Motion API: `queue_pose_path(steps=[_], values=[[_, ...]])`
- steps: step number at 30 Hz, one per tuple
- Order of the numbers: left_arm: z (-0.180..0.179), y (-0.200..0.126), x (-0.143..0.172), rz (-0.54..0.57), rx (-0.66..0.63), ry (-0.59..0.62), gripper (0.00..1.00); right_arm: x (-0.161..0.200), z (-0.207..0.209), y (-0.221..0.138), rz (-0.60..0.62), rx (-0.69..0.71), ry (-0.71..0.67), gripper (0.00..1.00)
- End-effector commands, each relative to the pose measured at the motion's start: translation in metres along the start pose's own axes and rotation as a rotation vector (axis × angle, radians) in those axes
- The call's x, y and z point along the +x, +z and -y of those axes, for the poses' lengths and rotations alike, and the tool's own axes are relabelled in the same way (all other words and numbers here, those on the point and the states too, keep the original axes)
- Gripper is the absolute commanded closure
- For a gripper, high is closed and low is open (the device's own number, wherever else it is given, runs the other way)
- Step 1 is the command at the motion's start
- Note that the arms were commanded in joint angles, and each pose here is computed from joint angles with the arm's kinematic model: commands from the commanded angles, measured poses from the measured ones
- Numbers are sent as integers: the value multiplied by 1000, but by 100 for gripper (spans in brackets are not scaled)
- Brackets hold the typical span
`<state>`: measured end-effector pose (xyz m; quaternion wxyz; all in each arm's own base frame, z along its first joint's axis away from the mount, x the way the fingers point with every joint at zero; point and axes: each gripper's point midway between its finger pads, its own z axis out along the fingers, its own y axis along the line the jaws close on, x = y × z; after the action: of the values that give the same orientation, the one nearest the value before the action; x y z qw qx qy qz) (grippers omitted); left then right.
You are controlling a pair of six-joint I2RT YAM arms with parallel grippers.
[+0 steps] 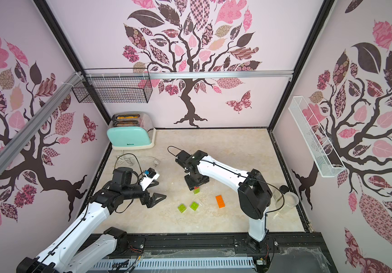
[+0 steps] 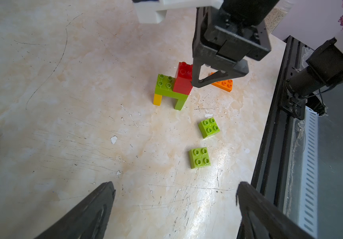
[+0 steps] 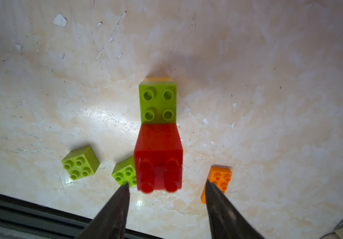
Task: Assemble a giraffe with lego
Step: Assemble the lego brick with the lego brick, then pick up the lego brick from the center of the board.
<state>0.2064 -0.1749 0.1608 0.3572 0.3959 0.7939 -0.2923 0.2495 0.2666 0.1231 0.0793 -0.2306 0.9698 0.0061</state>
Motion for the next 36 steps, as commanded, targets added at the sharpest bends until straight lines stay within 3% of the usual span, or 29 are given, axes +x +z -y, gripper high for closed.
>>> queue_pose_path(steps=[1, 14, 27, 36], values=[[0, -1, -3, 15, 5, 17, 2, 12, -8, -30, 87, -81, 8, 35], [-1, -1, -1, 16, -2, 16, 2, 39, -48, 26, 144, -170, -27, 33], [-2, -1, 0, 13, 1, 13, 2, 49, -61, 71, 89, -157, -137, 43], [-4, -1, 0, 8, -9, 8, 2, 59, -55, 80, 47, -123, -167, 53]])
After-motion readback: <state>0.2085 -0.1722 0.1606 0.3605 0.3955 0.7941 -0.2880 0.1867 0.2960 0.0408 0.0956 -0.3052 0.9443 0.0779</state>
